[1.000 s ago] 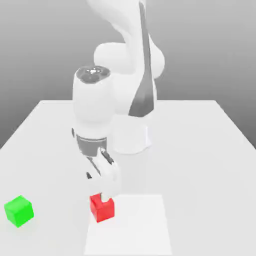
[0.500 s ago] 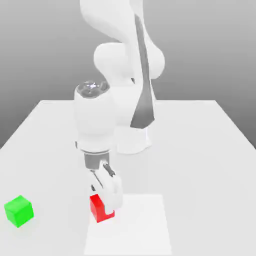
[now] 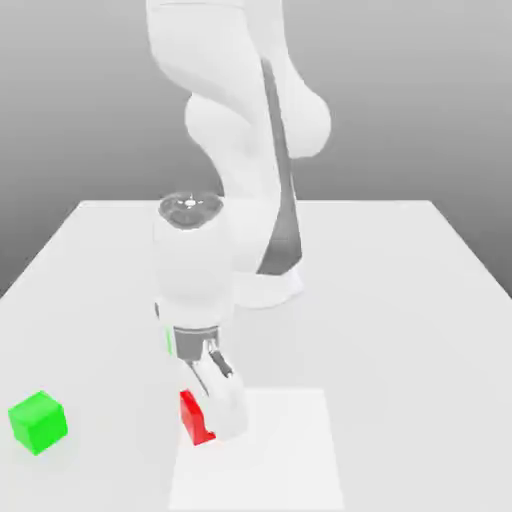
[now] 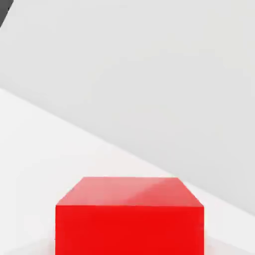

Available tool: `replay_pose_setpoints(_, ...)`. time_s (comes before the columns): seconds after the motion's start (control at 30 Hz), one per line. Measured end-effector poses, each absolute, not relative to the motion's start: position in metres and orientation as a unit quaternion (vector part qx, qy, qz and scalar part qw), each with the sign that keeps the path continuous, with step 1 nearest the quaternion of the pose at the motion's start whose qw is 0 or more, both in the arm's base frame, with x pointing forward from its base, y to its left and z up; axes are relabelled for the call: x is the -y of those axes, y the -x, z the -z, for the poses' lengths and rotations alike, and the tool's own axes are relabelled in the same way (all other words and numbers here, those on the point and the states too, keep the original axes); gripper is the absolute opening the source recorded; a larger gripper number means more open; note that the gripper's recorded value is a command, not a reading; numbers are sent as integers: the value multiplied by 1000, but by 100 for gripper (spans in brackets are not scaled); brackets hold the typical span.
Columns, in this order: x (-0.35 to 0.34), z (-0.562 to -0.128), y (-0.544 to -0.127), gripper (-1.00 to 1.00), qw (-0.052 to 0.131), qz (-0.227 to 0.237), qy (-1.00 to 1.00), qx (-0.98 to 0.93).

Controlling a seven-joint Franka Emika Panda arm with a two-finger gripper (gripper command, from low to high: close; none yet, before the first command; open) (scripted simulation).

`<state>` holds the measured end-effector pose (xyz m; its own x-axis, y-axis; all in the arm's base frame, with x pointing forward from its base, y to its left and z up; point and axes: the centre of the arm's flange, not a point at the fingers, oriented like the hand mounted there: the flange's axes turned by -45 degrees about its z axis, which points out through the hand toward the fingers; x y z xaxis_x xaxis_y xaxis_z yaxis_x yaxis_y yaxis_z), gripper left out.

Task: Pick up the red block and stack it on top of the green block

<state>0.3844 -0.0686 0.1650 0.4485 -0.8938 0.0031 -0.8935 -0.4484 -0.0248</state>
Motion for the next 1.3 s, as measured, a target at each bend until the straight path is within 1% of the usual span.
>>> replay_pose_setpoints(0.23,69,-196,-389,-100,14,13,851,-525)
replay_pose_setpoints(0.37,68,-207,-386,-100,11,12,852,-524)
replay_pose_setpoints(0.53,68,-210,-379,-100,3,3,852,-523)
replay_pose_setpoints(0.63,77,-215,-385,-100,4,3,836,-549)
replay_pose_setpoints(0.77,135,-225,-389,-100,7,4,768,-641)
replay_pose_setpoints(0.93,190,-235,-392,-100,9,4,688,-725)
replay_pose_setpoints(1.2,281,-246,-378,-100,2,1,543,-840)
replay_pose_setpoints(1.3,291,-225,-378,-100,1,2,527,-850)
